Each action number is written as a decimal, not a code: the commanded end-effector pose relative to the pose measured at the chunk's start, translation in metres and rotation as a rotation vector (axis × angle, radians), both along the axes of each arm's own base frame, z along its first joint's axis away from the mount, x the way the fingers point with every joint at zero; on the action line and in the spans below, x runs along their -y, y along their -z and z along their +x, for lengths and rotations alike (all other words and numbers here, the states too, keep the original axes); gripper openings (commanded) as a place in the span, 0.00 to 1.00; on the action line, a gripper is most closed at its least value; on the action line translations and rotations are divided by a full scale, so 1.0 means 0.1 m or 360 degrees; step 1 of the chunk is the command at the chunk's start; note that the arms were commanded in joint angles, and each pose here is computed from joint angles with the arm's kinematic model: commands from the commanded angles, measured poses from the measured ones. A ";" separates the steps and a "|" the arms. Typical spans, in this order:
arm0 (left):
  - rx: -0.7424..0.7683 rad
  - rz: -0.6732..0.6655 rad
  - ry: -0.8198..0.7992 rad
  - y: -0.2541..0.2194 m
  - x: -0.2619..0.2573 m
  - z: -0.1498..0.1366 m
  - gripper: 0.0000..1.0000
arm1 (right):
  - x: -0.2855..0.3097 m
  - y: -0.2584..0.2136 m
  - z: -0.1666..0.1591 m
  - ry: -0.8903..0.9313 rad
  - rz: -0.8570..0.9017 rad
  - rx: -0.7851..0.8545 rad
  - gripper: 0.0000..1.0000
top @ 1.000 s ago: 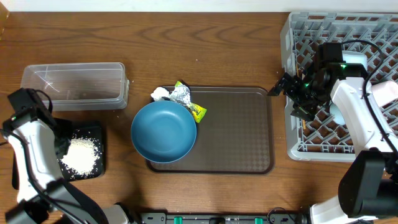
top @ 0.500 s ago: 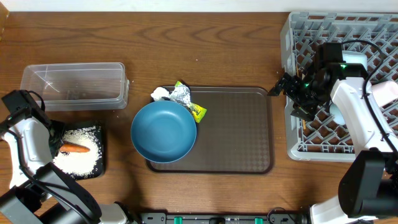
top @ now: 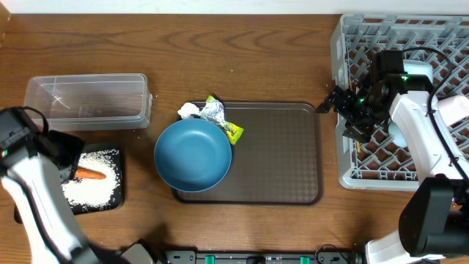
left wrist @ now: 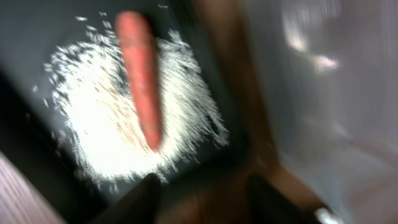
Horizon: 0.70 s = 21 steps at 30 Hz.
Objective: Sort waste into correct bins and load items into the dishwasher rack
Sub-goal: 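Move the left gripper to the rim of the blue bowl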
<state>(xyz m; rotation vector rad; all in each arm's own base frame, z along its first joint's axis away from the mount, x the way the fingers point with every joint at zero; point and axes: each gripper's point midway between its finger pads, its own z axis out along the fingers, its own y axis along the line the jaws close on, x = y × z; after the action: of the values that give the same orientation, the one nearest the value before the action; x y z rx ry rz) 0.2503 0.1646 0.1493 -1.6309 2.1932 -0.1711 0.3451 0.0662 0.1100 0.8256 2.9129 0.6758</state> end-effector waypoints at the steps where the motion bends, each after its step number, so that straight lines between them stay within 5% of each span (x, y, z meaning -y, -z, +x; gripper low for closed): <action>1: 0.0184 -0.0037 0.0169 -0.37 0.37 0.02 0.67 | -0.06 0.00 -0.01 -0.0054 -0.0009 0.0010 0.99; 21: -0.0477 -0.0324 0.0834 0.39 1.70 -0.58 0.78 | -0.06 0.00 -0.01 -0.0054 -0.0009 0.0010 0.99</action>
<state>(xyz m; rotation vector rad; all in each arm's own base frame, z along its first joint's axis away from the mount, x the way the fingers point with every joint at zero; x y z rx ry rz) 0.1974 0.0024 0.1208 -1.2412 2.8285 -0.3433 0.3452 0.0662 0.1100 0.8253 2.9126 0.6759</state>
